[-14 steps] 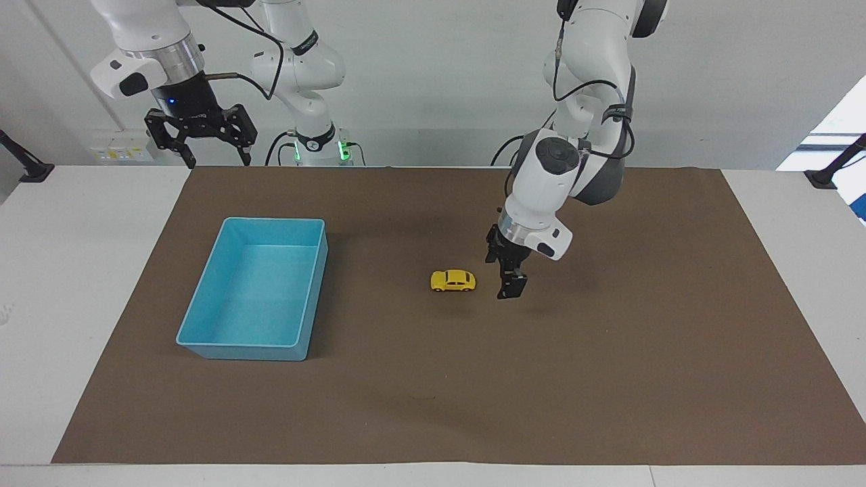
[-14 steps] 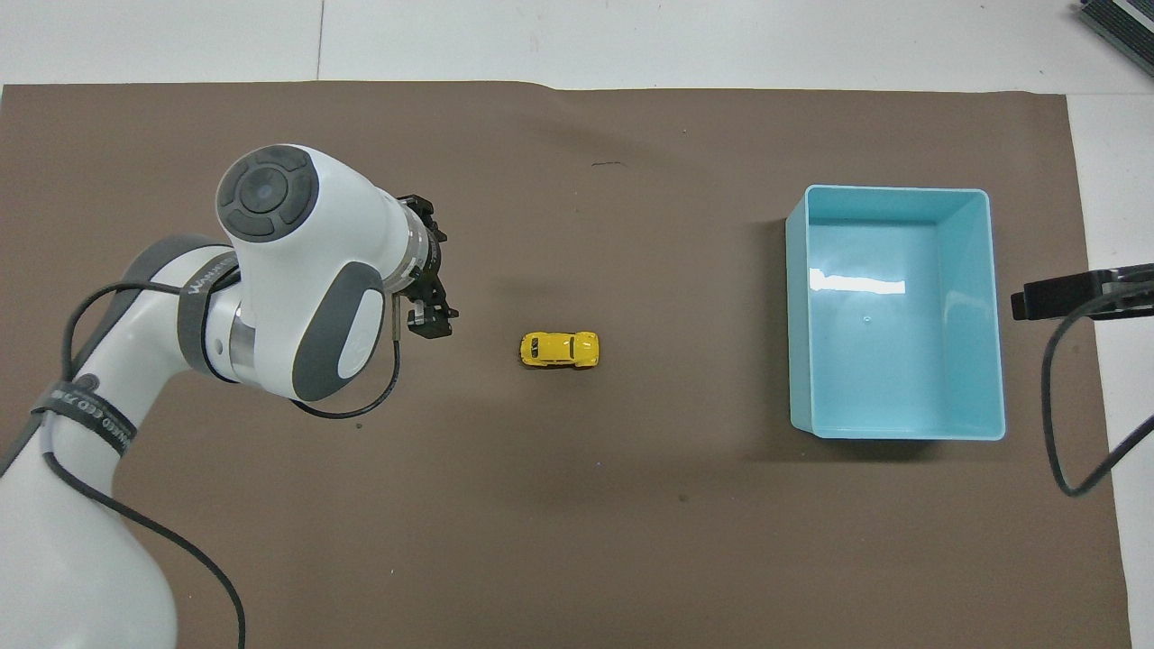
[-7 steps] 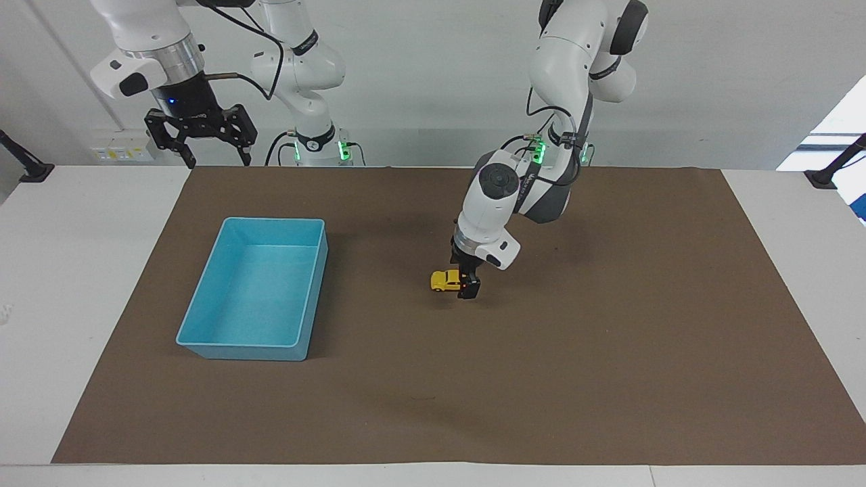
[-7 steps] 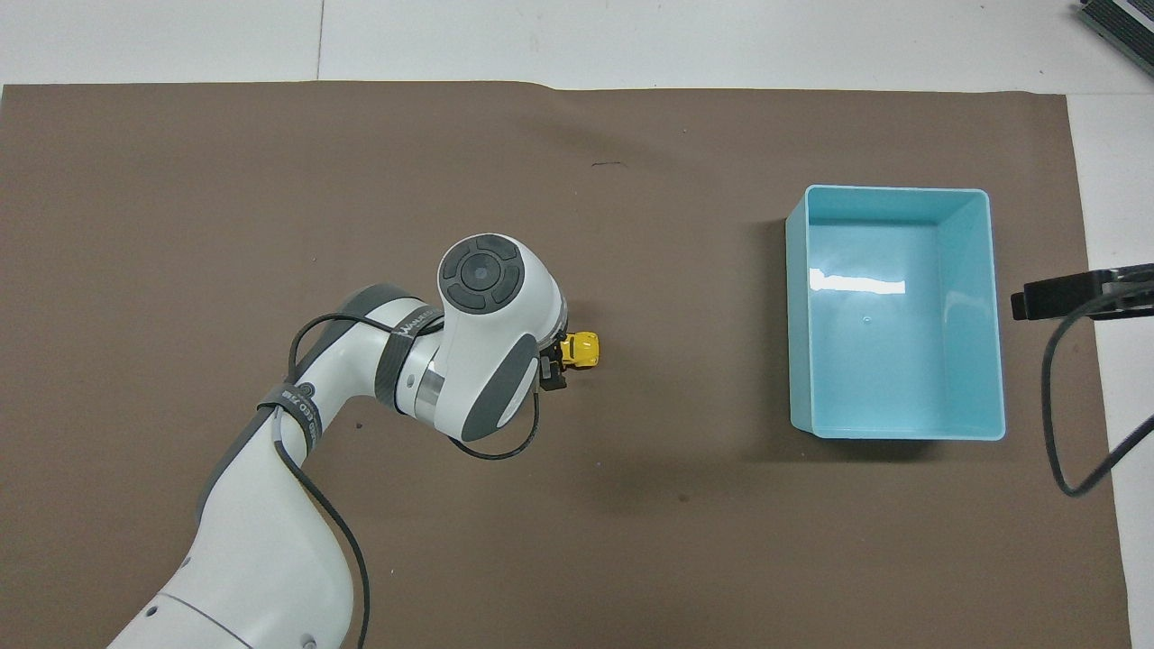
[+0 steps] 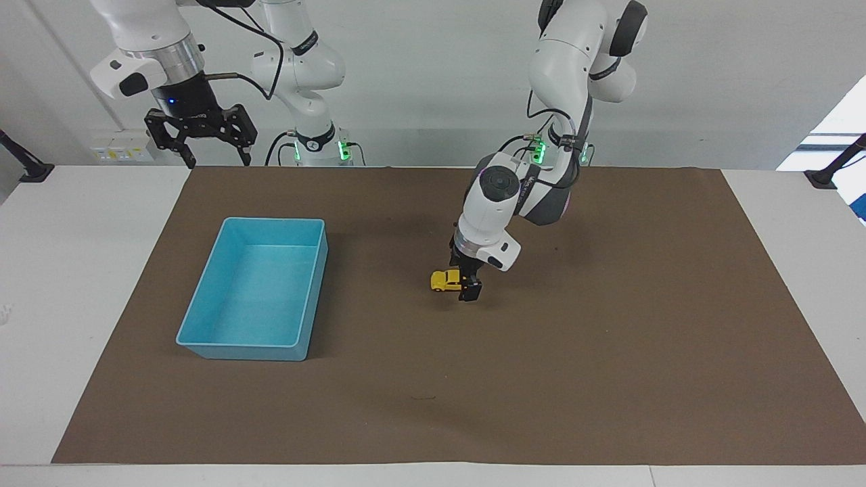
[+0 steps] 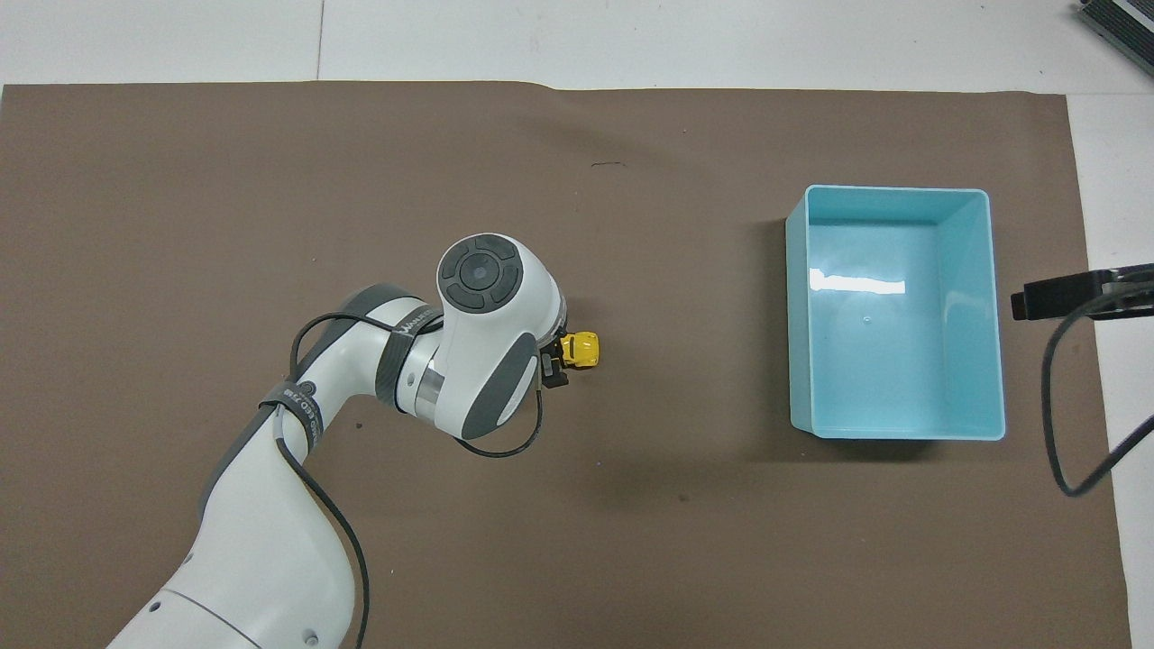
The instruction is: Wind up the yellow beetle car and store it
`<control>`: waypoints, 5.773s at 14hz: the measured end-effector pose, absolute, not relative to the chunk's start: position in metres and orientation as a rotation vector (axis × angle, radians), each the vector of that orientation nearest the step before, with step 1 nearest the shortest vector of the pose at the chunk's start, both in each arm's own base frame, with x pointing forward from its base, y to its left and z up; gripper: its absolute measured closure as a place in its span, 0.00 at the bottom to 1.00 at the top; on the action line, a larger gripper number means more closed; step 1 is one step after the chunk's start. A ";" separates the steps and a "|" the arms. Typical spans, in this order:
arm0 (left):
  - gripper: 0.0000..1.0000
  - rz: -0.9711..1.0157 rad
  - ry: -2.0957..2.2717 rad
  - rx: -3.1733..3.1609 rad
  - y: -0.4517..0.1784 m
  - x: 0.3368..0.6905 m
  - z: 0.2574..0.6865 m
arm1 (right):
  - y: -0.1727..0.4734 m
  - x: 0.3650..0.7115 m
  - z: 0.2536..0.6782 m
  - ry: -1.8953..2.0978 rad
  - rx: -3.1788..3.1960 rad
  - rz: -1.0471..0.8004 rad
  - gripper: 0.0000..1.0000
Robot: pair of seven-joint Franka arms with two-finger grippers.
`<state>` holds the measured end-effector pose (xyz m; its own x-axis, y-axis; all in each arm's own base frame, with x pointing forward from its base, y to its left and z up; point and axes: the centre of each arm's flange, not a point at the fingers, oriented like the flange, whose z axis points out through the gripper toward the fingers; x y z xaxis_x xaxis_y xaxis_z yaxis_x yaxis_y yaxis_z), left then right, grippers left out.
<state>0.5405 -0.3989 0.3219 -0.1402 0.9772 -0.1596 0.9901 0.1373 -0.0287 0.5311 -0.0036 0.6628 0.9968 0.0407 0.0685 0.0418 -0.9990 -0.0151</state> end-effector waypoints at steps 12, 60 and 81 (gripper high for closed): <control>0.27 -0.209 2.295 2.015 -0.407 0.530 0.309 | -0.004 0.531 0.663 -0.064 -3.123 -0.107 0.00; 0.00 -0.241 2.195 2.219 -0.277 0.560 0.362 | -0.006 0.531 0.663 -0.057 -3.123 -0.107 0.00; 0.00 -0.138 0.815 2.915 -0.088 0.554 0.523 | 0.001 0.525 0.663 -0.204 -3.119 -0.062 0.00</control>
